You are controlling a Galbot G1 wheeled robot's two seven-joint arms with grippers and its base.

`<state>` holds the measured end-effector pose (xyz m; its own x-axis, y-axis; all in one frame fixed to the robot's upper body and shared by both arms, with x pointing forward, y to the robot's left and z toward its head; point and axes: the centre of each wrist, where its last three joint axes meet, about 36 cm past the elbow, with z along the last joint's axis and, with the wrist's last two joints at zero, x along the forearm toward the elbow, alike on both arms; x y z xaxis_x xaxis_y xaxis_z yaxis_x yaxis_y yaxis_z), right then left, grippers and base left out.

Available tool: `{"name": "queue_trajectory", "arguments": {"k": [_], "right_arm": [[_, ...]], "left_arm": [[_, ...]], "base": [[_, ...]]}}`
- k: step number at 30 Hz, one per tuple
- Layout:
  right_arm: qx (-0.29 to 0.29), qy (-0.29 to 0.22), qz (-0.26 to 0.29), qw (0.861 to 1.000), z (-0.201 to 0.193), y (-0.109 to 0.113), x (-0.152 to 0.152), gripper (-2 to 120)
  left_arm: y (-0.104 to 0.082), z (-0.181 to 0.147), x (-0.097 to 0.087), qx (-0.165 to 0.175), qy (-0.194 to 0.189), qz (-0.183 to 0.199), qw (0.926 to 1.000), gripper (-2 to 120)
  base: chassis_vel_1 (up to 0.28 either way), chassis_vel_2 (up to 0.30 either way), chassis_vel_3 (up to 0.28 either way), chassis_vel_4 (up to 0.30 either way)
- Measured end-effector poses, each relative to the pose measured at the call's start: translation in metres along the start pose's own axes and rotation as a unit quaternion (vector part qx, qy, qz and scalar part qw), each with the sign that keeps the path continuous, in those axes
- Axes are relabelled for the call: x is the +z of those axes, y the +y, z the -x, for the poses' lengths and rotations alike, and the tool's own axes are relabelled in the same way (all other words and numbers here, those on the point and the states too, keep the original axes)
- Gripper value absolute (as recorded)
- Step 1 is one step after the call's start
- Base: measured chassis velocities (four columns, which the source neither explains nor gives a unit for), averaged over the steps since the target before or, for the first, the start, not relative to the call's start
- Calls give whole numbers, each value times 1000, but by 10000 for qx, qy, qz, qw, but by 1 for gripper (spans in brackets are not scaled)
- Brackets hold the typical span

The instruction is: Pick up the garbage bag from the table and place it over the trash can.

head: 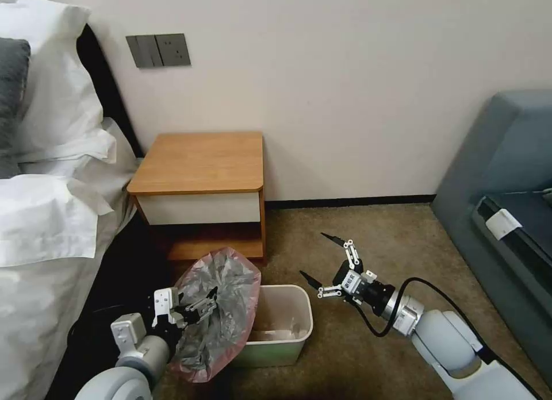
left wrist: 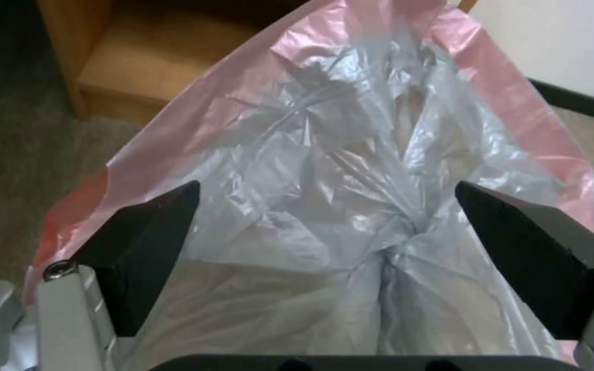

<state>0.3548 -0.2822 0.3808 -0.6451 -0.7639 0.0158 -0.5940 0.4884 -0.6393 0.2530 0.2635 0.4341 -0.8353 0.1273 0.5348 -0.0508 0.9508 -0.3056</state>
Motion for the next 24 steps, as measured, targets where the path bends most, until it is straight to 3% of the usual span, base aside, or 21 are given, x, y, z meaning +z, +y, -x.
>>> {"name": "queue_trajectory", "arguments": {"k": [12,21,24], "right_arm": [[30,-13,31,10000,1,0,2,100],[59,-41,44,10000,-1,1,2,100],[69,-55,33,10000,-2,0,1,100]], "left_arm": [[3,4,7,-193,-84,175,9996,94],[-7,7,2,-202,563,474,9971,93],[-9,8,2,-177,626,484,9967,92]], "base": [[0,0,0,0],[0,0,0,0],[0,0,0,0]]}}
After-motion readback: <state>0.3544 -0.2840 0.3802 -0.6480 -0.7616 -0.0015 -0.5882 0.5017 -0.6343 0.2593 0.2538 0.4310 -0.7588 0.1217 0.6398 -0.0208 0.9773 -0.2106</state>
